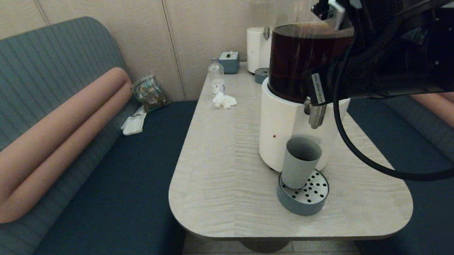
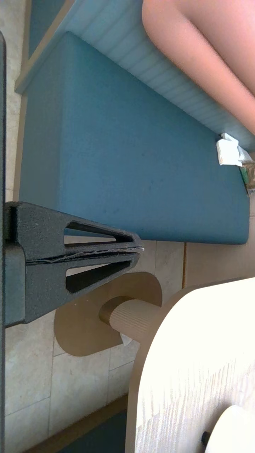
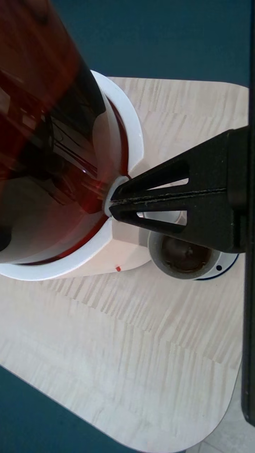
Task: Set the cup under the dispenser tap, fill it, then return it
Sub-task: Turn off the faucet
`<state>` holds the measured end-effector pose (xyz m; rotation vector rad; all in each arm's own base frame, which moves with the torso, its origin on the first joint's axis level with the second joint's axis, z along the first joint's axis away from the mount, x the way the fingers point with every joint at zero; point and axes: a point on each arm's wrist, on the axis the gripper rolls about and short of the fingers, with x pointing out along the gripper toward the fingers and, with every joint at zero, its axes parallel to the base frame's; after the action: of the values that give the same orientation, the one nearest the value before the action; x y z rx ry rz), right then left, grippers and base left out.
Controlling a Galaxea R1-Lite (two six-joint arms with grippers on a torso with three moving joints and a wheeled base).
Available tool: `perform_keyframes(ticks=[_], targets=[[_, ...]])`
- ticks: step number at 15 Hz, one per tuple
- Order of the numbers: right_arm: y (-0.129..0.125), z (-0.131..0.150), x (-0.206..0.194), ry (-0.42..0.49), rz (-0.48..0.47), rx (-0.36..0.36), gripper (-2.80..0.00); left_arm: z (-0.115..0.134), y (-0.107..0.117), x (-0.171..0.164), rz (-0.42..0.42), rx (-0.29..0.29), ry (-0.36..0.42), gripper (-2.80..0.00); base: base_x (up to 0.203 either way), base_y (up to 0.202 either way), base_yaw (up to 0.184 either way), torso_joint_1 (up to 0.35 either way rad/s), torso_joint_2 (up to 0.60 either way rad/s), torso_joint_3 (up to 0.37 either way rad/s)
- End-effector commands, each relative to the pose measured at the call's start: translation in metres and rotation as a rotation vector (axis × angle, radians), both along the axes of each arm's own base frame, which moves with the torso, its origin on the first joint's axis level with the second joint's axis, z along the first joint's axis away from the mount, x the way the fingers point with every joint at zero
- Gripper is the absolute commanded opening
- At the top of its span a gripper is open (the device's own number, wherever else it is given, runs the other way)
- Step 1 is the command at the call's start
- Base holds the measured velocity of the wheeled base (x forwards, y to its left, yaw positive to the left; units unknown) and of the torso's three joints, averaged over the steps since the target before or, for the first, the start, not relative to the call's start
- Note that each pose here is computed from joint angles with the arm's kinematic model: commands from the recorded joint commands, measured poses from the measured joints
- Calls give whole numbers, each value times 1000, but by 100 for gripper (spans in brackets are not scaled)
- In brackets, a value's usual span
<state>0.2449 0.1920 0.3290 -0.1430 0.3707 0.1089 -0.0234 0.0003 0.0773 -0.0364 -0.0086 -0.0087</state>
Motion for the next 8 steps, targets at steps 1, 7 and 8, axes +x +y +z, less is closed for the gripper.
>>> perform_keyframes(ticks=[1, 7, 8], targets=[[-2, -2, -3, 9, -3, -10, -280, 0, 0, 0, 1, 0, 0, -280, 0, 0, 0, 0, 0, 0], [-60, -12, -66, -12, -47, -13, -280, 0, 0, 0, 0, 0, 0, -280, 0, 0, 0, 0, 0, 0], [-74, -11, -81, -41, -70, -2, -280, 0, 0, 0, 1, 0, 0, -280, 0, 0, 0, 0, 0, 0]])
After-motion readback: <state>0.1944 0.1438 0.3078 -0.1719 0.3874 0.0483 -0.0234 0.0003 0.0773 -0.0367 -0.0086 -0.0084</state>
